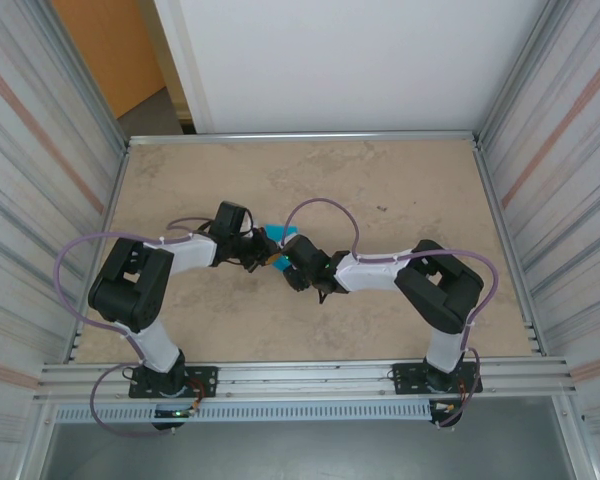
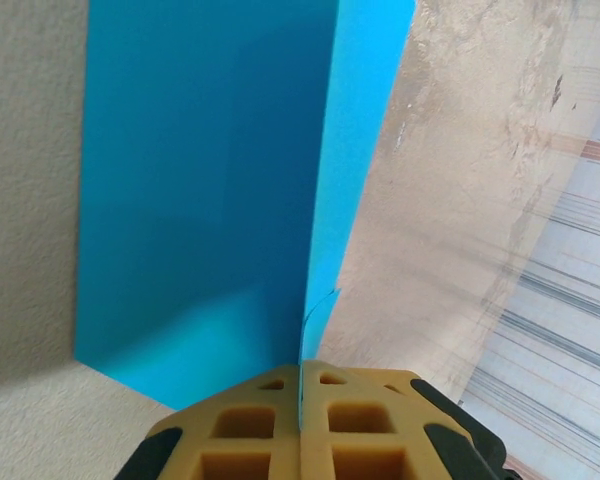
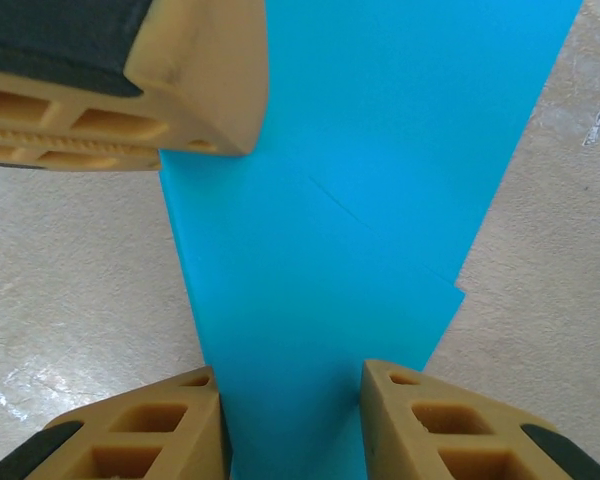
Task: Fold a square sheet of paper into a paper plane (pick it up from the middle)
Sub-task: Fourth fold the wing at the center of the table.
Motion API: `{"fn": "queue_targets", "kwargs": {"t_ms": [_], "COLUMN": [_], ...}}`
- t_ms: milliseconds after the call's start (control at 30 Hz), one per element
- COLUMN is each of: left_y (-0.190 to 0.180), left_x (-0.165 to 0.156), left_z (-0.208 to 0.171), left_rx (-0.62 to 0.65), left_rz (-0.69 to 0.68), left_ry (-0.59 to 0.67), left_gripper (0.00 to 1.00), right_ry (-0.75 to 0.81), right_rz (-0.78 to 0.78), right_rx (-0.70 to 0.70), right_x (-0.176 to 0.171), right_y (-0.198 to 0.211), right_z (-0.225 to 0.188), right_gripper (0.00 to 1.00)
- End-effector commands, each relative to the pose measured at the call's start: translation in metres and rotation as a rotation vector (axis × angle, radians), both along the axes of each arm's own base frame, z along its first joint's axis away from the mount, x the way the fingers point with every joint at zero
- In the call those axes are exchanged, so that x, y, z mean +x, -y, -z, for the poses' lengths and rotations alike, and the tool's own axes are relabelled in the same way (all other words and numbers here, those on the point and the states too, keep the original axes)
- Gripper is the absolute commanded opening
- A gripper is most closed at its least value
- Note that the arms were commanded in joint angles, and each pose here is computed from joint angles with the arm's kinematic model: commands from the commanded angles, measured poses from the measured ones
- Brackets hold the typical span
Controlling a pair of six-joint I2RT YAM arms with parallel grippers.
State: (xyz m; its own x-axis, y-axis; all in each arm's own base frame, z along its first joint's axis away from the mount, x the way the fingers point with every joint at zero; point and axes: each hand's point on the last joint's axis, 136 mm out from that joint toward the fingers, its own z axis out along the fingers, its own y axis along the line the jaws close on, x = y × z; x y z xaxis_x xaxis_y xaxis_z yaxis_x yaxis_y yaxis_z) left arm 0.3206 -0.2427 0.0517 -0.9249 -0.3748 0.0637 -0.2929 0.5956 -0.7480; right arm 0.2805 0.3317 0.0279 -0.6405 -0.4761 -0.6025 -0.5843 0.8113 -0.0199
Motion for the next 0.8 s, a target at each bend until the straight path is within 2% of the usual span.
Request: {"fn": "queue_targets", "kwargs": {"t_ms": [0,167,400,767], "left_y": [0.002,0.002,0.000,-0.020], "left_x": [0.003,0.003,0.001,0.006], "left_z": [-0.013,-0.013,-0.013,-0.025], "left_rx": [-0.004,-0.002,0.007,0.028], "left_rz": [-0.006,-0.006,-0.006,-0.038], "left_ry": [0.016,0.012,0.012,0.039], "left_gripper": [0.06,0.08,0.17,0.34], "right_ry": [0.030,0.036,0.044,0.065], "right_rz": [0.000,0.004,0.007,0.018], "right_rx": [-0.018,-0.025,-0.034,-0.047], "right_x": [0.005,0.005,0.006,0.009], "right_y": [-0.003,-0.001,0.001,0.004], "right_z": [-0.002,-0.002,-0.002,-0.005], "right_gripper": [0.35,0.33,0.29,0.33]}}
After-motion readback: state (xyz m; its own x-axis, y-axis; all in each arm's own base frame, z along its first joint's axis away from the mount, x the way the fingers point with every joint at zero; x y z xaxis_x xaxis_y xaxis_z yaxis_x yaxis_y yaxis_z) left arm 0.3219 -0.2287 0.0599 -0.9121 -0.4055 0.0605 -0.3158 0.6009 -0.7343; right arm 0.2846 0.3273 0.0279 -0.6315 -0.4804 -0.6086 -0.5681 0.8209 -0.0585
